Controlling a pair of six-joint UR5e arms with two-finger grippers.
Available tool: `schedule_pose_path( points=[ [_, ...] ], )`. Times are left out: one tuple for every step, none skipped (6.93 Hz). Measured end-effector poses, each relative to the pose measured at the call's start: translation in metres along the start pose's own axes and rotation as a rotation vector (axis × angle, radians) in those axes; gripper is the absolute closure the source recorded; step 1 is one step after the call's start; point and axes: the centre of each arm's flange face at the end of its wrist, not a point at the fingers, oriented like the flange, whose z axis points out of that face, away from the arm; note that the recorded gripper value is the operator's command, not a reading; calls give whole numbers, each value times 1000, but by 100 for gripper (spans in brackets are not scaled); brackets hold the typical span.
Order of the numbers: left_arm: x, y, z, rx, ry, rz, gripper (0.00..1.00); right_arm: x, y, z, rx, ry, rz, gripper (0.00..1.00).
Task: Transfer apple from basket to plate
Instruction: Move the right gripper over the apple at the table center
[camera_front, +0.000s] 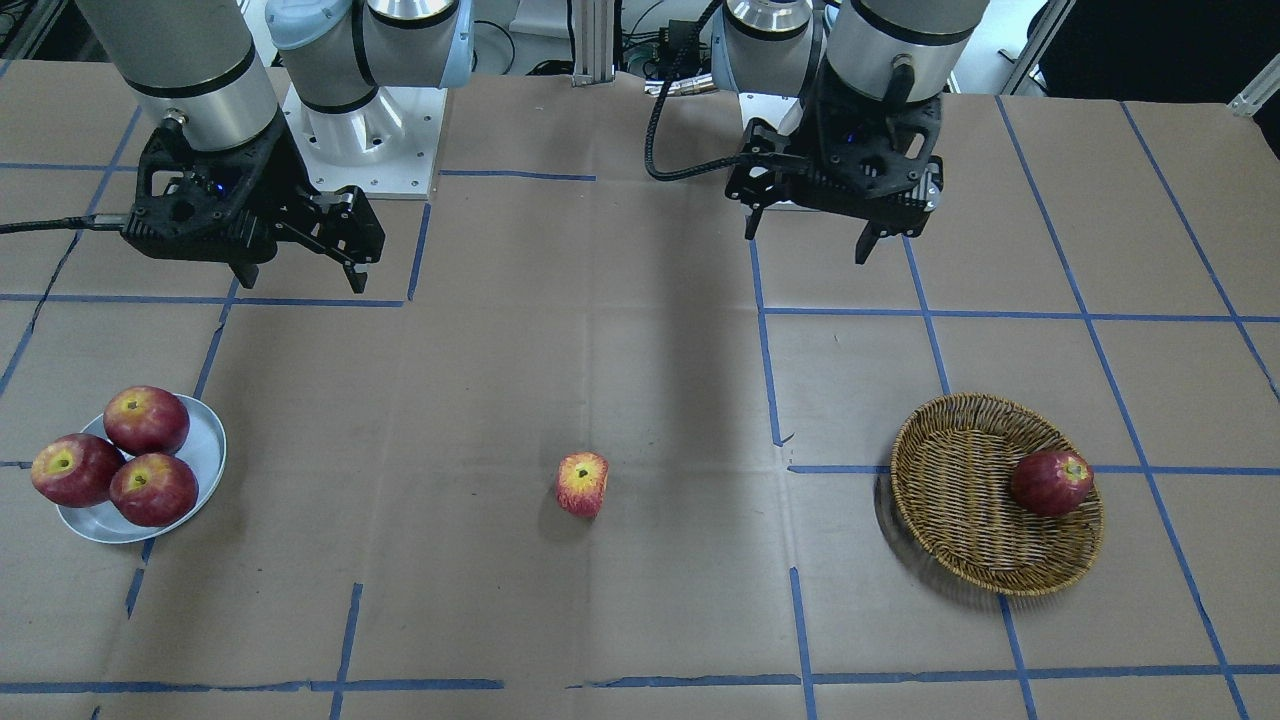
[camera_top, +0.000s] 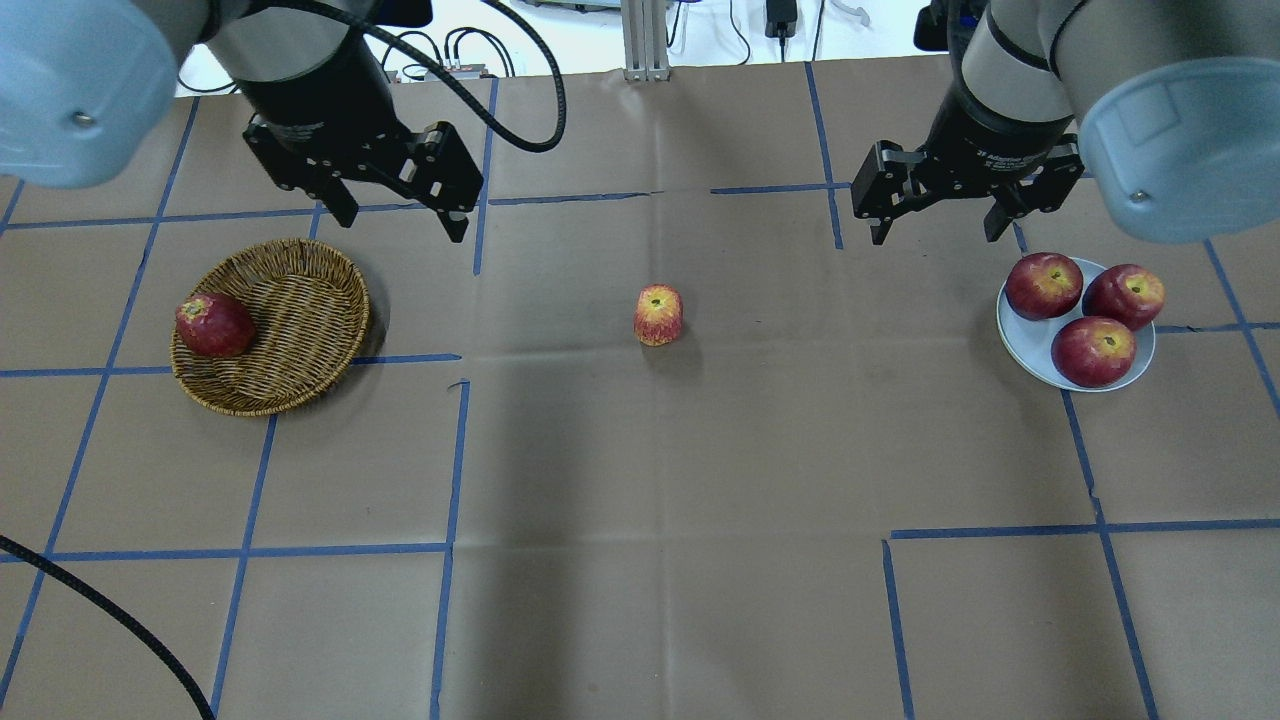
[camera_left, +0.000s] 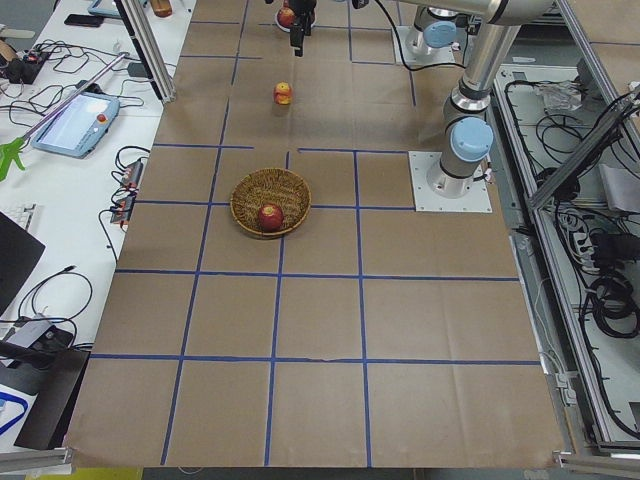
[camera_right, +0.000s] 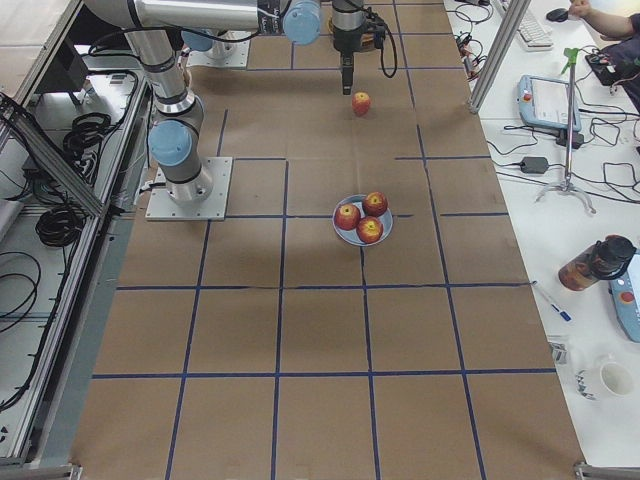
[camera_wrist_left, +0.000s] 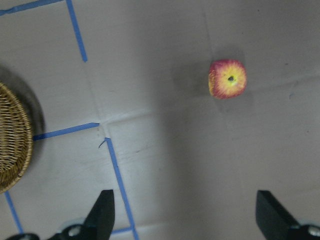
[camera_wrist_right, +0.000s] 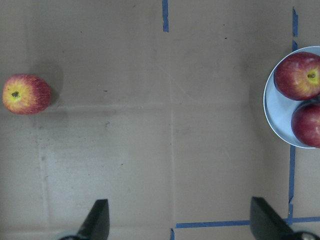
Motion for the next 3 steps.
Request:
schedule_pose_path(
  points=[
    [-8,5,3,-14,1,-7,1,-33,-3,12,15,-4,-8,0],
    [-10,6,7,-24,3,-9,1,-72,-6,30,31,-9,-16,0],
    [-11,6,11,-32,4,-10,1,-107,-11,56,42,-15,-14,0]
  ],
)
